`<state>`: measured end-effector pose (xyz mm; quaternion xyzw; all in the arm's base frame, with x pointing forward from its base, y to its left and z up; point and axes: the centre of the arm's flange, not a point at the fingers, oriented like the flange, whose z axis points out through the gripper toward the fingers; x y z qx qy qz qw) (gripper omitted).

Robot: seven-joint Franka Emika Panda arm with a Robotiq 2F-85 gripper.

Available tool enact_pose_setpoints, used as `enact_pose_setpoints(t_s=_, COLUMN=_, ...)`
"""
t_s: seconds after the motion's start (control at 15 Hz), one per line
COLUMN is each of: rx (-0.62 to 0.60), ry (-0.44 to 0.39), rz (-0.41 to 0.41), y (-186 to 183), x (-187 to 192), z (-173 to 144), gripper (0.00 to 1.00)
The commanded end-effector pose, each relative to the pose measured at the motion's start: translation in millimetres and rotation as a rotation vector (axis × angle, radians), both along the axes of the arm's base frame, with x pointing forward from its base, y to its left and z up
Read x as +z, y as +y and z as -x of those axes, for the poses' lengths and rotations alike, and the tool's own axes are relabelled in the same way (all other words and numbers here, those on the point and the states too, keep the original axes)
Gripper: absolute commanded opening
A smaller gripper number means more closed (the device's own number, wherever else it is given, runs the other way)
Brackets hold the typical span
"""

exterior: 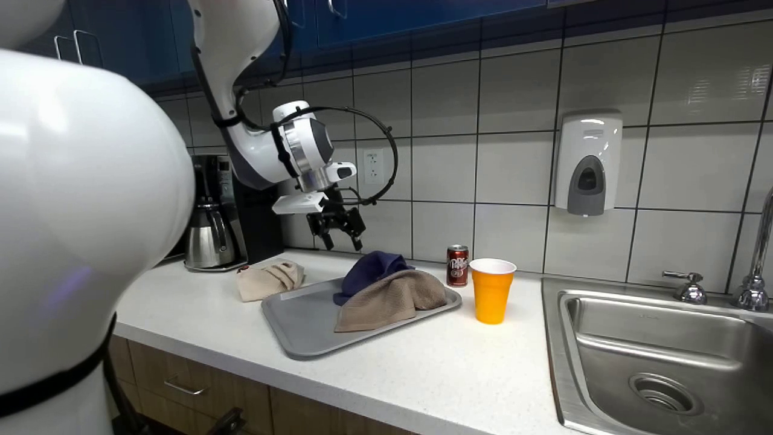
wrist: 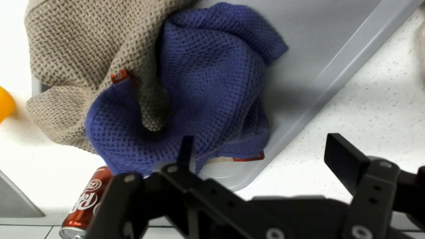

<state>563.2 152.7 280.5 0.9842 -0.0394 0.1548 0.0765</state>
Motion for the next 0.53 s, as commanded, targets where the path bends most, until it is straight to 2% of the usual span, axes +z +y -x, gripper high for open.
enact_pose_setpoints(t_s=0.0, rx=0.071, ry=0.014, rz=-0.009, y=12.0, x=9.3, z=13.2, gripper=1.00)
enact_pose_setpoints(t_s=0.47, rx=0.265, ry=0.065, rz=-0.038, y=42.3, x=6.5, z=15.9, gripper=1.00)
